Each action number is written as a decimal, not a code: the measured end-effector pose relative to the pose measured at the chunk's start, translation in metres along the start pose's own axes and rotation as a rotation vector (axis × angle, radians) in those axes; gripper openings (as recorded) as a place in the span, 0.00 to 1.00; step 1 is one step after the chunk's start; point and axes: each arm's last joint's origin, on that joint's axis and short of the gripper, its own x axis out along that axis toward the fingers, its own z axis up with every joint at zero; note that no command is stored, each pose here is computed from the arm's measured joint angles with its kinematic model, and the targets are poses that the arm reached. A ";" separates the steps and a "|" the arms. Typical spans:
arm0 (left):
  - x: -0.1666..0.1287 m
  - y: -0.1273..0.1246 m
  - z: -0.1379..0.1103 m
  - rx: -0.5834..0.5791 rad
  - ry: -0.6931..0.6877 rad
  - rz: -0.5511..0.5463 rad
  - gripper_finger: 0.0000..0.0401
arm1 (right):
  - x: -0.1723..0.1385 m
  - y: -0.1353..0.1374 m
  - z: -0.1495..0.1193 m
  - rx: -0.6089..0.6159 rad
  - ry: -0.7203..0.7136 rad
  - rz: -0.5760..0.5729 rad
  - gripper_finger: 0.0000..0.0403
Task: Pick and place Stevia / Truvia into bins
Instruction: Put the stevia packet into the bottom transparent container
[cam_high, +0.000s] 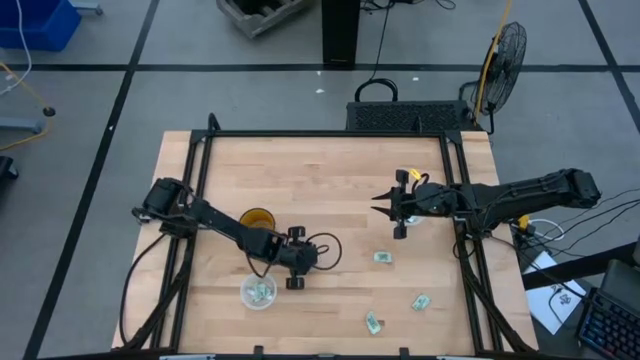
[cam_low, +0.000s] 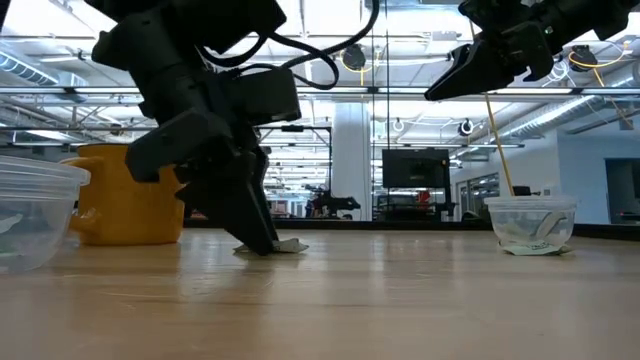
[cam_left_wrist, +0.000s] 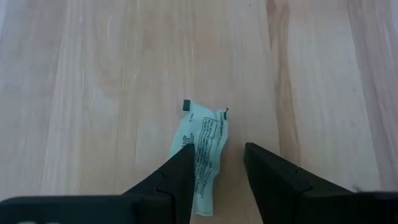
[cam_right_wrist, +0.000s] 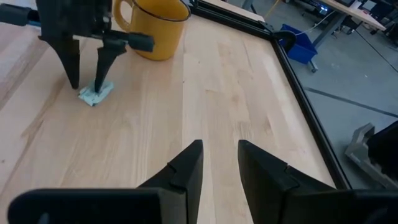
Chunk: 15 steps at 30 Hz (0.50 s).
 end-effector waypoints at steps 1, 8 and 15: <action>0.002 0.000 -0.001 0.001 0.005 0.007 0.37 | 0.000 0.000 0.000 0.000 0.000 0.000 0.23; 0.000 0.000 0.000 0.002 -0.001 -0.001 0.21 | 0.000 0.000 0.000 0.000 -0.001 0.000 0.23; -0.002 0.001 0.001 0.009 -0.005 0.006 0.03 | 0.000 0.000 0.000 0.002 -0.002 0.000 0.23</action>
